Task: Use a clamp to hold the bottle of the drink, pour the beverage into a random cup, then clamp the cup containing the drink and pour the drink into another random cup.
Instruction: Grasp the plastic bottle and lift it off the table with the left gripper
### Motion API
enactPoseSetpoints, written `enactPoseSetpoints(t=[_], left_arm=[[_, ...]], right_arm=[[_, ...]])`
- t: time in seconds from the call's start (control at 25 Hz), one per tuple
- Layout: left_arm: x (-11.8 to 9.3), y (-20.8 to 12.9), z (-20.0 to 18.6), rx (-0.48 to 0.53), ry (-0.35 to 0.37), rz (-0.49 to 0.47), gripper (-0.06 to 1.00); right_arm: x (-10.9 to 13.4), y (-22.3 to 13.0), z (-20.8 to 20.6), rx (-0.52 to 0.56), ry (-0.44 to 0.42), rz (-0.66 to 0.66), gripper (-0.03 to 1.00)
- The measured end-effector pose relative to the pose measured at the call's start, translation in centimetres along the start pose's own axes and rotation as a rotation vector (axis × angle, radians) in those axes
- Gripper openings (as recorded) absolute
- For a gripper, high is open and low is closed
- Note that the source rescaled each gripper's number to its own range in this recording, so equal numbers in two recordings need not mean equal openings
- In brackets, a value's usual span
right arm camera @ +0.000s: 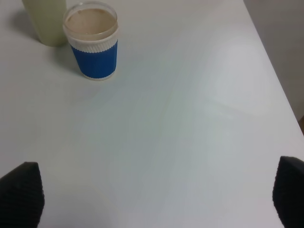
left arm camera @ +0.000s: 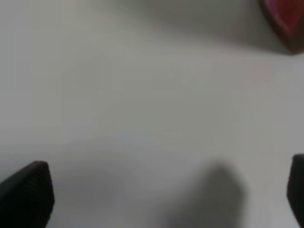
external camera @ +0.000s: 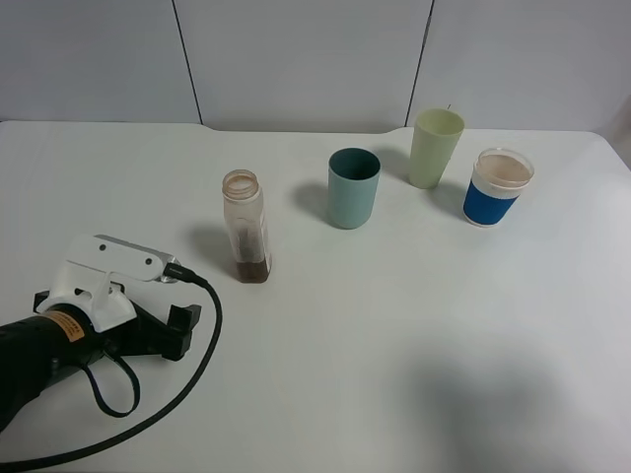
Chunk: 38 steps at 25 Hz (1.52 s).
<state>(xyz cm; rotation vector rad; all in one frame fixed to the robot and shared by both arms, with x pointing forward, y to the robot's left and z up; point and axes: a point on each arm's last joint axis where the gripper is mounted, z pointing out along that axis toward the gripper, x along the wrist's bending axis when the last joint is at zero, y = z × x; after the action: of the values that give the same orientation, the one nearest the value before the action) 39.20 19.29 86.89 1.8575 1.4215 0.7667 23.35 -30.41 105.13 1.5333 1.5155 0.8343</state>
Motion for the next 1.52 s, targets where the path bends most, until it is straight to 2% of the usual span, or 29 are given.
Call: enactPoseSetpoints(t=[0.4,0.6,0.76,0.96,1.2,1.52], left_arm=[[-2.6,3.2,1.8,-0.108,-0.056,-0.039,1.00],[-3.8,3.2,1.7,-0.118,-0.101,-0.010,1.00],[-4.7,2.4,1.9,-0.088,-0.096,0.000,1.00],[-6.1,3.1,2.7,-0.108,-0.101,-0.025,1.00],[-6.8,4.0,3.9,-0.119,-0.043,-0.117,1.00],[-7.6,4.4,5.1,-0.146,-0.027,-0.122,1.00]], right_arm=[[0.0,0.0,0.0,0.000,0.000,0.000,0.88],[0.0,0.0,0.0,0.000,0.000,0.000,0.88],[0.0,0.0,0.0,0.000,0.000,0.000,0.88],[0.0,0.0,0.0,0.000,0.000,0.000,0.88],[0.0,0.0,0.0,0.000,0.000,0.000,0.88],[0.0,0.0,0.0,0.000,0.000,0.000,0.88]])
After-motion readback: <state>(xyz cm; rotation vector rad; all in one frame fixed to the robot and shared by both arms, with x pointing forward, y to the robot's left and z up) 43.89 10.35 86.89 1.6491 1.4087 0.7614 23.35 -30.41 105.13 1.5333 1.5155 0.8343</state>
